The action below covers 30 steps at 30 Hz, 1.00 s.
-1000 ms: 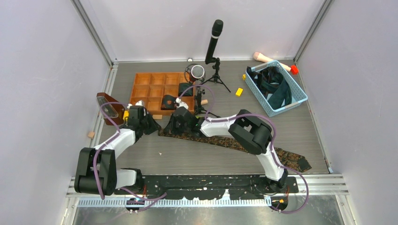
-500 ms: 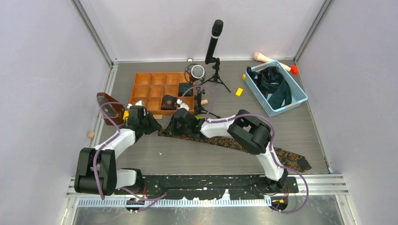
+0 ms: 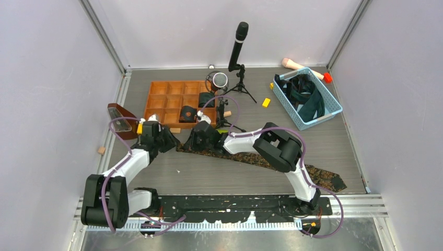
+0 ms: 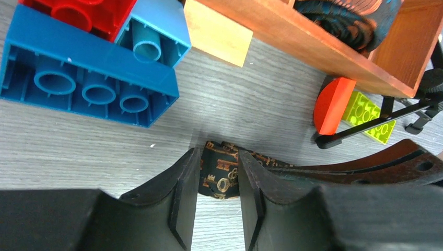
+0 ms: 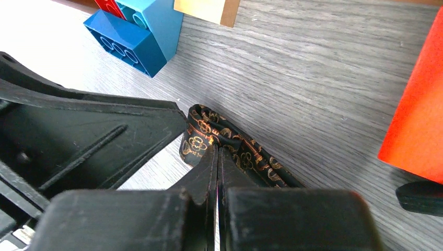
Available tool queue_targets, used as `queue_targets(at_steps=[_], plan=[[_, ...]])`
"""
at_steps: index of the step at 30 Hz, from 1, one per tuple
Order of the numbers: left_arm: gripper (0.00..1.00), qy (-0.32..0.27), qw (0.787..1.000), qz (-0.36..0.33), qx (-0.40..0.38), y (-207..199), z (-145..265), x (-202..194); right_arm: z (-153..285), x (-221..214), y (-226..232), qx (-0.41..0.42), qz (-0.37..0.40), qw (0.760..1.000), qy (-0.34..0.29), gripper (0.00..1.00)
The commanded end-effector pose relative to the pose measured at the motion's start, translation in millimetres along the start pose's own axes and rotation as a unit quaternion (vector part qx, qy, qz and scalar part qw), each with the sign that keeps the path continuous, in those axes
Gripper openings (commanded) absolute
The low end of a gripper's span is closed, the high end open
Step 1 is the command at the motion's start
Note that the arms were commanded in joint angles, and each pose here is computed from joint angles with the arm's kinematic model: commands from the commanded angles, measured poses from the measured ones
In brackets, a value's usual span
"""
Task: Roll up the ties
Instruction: Roll the tie at the center of the board.
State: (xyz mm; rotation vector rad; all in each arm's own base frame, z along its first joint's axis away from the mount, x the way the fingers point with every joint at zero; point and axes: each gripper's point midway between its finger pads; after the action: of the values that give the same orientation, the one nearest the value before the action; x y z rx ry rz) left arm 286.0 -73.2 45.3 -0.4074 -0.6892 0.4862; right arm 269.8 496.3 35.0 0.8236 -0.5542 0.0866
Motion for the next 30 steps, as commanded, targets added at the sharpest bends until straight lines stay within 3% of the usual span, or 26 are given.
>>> queue_targets(at_steps=[1,14,20,30], plan=[[0.34,-0.006,1.000,0.016,-0.013,-2.5,-2.5,-2.6,-0.1,-5.1,-23.4,-0.044,-0.010,0.999,-0.003,0.00],[0.29,0.014,0.998,0.048,-0.037,-4.8,-11.9,-18.1,-0.6,-5.3,-26.2,-0.057,-0.012,0.998,0.003,0.00],[0.20,0.006,0.998,0.040,-0.044,-8.3,-5.6,-14.4,-1.7,-7.8,-27.7,-0.058,-0.015,0.998,0.006,0.00],[0.11,-0.015,0.996,0.004,-0.082,-24.5,9.3,-3.3,0.4,-9.2,-22.7,-0.042,-0.007,0.999,0.011,0.00]])
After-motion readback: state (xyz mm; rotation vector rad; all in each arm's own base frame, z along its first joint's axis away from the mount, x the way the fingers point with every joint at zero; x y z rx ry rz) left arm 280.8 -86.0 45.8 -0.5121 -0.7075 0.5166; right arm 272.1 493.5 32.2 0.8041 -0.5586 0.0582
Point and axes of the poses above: each gripper's point midway between its finger pads, its own z axis back along the fingers, its own y axis along the line the jaws close on, x = y × z, and after that the axes turned 3 degrees about z, right-handed
